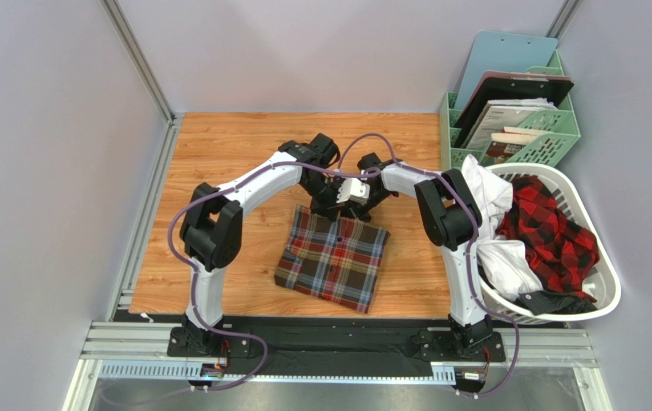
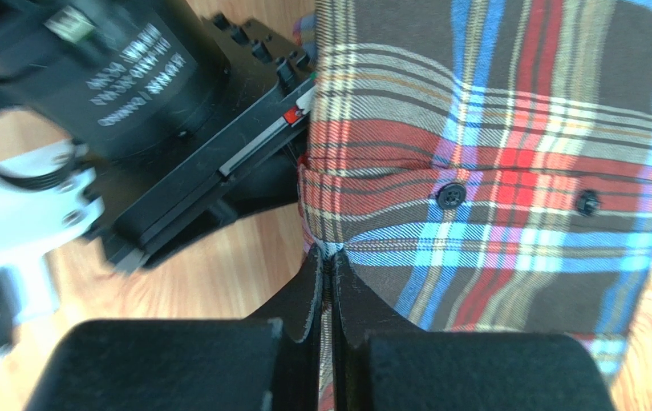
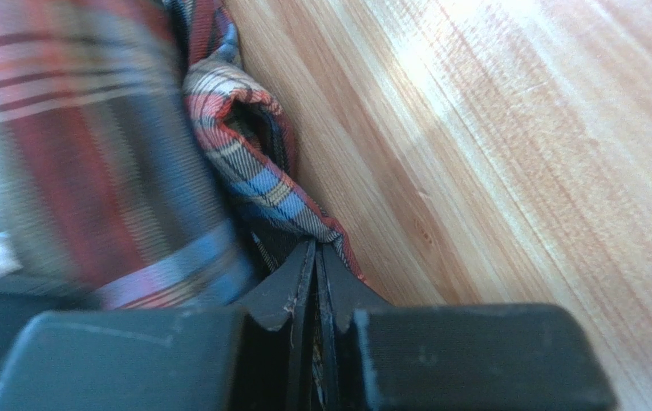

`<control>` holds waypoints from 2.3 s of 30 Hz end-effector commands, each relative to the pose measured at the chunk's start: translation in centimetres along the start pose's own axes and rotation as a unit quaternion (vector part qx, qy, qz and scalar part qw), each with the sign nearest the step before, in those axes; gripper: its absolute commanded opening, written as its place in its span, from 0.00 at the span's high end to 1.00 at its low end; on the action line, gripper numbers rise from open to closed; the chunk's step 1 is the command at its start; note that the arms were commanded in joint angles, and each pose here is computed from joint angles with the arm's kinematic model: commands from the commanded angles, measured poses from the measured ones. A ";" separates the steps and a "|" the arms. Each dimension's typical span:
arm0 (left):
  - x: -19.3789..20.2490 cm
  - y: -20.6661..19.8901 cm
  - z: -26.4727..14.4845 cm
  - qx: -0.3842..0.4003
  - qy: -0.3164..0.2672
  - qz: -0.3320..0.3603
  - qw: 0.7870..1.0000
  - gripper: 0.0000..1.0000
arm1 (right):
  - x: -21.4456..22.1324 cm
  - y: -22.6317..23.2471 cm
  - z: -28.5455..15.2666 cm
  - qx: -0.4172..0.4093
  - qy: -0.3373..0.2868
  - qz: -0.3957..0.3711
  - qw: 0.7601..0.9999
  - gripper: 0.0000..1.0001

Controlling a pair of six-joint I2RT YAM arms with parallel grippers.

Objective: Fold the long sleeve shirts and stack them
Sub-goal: Fold the shirt

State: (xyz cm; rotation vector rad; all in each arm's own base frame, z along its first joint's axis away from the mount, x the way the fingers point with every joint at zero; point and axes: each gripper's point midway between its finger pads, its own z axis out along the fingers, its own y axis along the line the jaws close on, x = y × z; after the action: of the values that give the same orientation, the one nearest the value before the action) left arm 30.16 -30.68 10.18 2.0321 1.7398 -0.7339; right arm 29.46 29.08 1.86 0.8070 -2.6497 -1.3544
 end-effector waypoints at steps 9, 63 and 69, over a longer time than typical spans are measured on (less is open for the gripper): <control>0.2 1.6 -4.2 -0.041 -0.040 -0.084 0.995 0.62 | -3.9 -1.1 -7.5 0.131 -0.041 -0.079 0.987 0.61; 5.8 -0.8 -8.8 -0.026 -0.266 -0.543 0.796 0.40 | 6.3 1.9 -3.5 0.199 0.049 -0.144 0.968 0.44; 8.1 -1.6 -8.4 -0.038 -0.275 -0.590 0.758 0.40 | 9.8 -4.4 -5.8 0.296 0.138 -0.217 0.920 0.48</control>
State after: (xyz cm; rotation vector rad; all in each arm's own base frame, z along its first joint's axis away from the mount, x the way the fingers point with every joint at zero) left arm 30.29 -20.07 11.75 0.3970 2.4360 -1.3510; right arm 22.56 22.86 2.62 1.3110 -2.7723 -0.7192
